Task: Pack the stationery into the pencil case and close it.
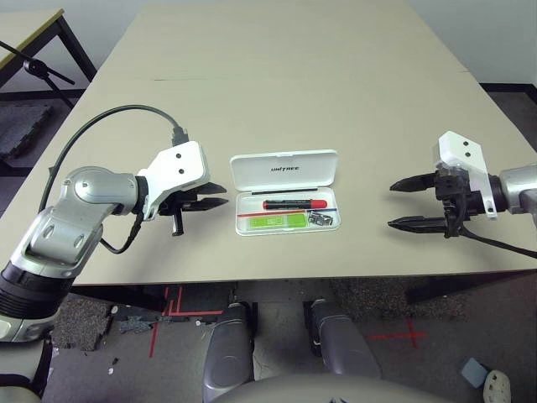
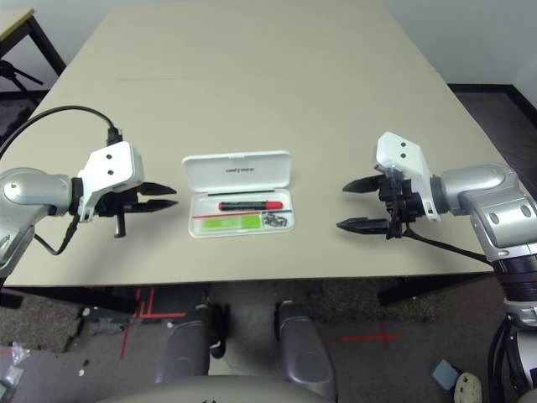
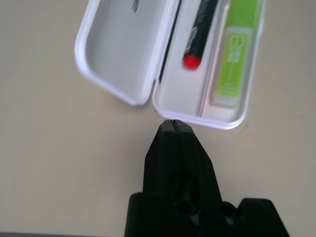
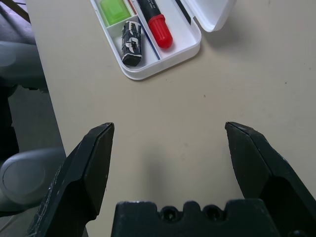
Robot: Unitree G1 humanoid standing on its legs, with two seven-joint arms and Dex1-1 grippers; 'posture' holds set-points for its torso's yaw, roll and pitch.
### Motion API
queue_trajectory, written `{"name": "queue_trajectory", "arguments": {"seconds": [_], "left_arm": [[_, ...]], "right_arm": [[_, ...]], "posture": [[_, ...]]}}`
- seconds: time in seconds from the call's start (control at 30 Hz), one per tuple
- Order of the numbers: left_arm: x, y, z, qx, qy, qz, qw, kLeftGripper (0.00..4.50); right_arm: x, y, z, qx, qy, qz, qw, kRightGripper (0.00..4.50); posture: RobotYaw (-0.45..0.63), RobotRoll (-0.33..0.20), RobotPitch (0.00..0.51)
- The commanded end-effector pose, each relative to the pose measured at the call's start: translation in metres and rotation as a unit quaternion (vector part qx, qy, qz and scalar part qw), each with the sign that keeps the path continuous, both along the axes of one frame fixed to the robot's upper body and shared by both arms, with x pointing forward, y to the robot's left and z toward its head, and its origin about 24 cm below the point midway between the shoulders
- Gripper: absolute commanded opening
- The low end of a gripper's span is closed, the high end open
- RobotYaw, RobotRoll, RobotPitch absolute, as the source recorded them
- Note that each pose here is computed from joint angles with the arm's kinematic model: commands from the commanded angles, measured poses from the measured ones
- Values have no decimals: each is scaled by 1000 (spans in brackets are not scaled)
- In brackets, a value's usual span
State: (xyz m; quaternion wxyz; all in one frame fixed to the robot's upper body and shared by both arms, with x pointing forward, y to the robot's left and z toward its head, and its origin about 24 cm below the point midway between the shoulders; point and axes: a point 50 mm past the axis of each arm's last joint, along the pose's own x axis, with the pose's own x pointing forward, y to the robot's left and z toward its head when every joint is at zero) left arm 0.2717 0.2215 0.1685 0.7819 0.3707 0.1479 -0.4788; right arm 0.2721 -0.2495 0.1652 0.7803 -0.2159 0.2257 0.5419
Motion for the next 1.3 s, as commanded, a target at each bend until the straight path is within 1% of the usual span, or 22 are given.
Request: {"name": "queue_trajectory", "arguments": {"seconds": [0.03,0.17,0.33,0.43,0.57,0.77,0.87,1.03,1.17,1.3], "left_arm": [[8,14,-9,21,-27,31,999,21],[22,19,-15,19,-74,42,996,21],[33,21,-20,2,-101,60,993,21],[38,21,-23,-5,-105,66,992,21],[42,23,-30,6,-94,79,992,21],[52,10,-27,-26,-118,77,990,21],[56,-7,-21,-50,-128,56,989,21],[56,-30,-17,-72,-123,20,990,21],[54,-42,-15,-80,-119,-2,990,21],[47,-54,-11,-99,-109,-32,989,21]], "right_arm": [[0,3,1,2,-2,4,1000,4500],[-1,5,1,1,-3,5,1000,4500],[0,6,0,-8,-4,7,1000,4500],[0,7,-1,-9,-6,7,1000,4500],[2,11,0,-5,-9,10,1000,4500],[1,12,-1,-4,-9,12,1000,4500],[1,13,-1,-5,-9,13,1000,4500],[2,13,0,-5,-12,12,1000,4500],[3,14,-1,-4,-14,12,1000,4500],[3,15,-3,-2,-14,11,1000,4500]], "posture": [[-68,0,124],[-71,0,126],[-72,0,126],[-72,0,126],[-76,0,126],[-79,0,126],[-80,0,125],[-84,0,123],[-84,0,122],[-91,0,120]]}}
